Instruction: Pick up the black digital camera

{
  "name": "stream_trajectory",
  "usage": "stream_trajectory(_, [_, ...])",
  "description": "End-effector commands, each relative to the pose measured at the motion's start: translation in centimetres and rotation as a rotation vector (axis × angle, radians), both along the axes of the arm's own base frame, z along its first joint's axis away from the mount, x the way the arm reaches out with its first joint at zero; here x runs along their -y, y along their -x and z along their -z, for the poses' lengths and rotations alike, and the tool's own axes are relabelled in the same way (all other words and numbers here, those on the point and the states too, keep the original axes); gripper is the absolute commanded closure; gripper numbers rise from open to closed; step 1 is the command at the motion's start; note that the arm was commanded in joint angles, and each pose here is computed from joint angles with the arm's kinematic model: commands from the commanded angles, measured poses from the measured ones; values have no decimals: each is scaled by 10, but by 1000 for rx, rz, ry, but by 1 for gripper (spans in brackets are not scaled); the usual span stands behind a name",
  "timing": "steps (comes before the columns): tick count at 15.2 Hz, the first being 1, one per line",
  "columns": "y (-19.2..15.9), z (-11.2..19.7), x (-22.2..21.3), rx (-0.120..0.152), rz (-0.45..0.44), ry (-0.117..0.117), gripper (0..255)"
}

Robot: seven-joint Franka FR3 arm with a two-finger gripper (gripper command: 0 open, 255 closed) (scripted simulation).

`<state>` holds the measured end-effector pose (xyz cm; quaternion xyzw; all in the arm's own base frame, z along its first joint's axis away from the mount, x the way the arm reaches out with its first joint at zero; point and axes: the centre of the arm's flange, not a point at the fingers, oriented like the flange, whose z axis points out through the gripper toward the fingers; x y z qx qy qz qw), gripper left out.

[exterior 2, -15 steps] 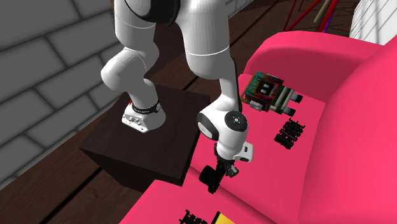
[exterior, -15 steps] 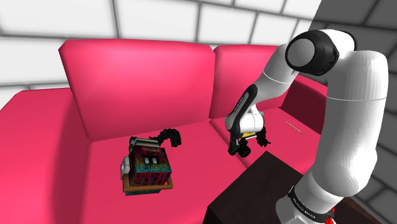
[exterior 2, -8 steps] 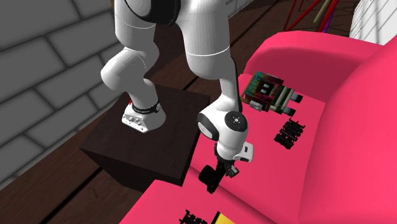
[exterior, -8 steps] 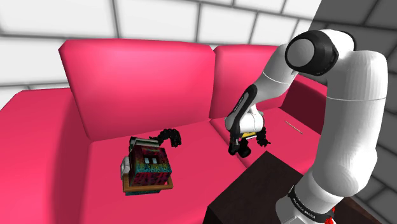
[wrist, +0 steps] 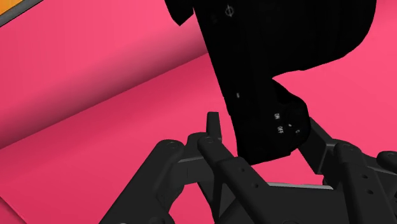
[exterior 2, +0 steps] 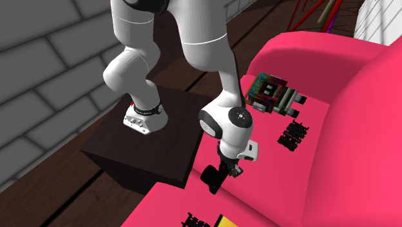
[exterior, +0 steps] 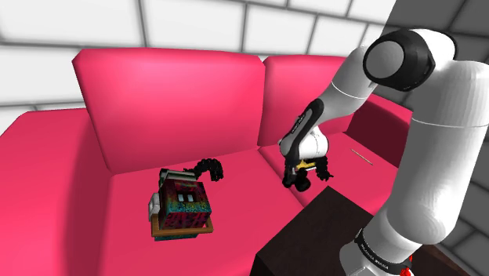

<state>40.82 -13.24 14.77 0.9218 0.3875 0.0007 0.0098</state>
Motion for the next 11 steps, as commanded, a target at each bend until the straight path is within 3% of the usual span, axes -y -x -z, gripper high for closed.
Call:
stream_trajectory(1, [-1, -10, 0, 0, 0, 0, 255])
stream_trajectory(11, [-1, -53, 0, 0, 0, 0, 255])
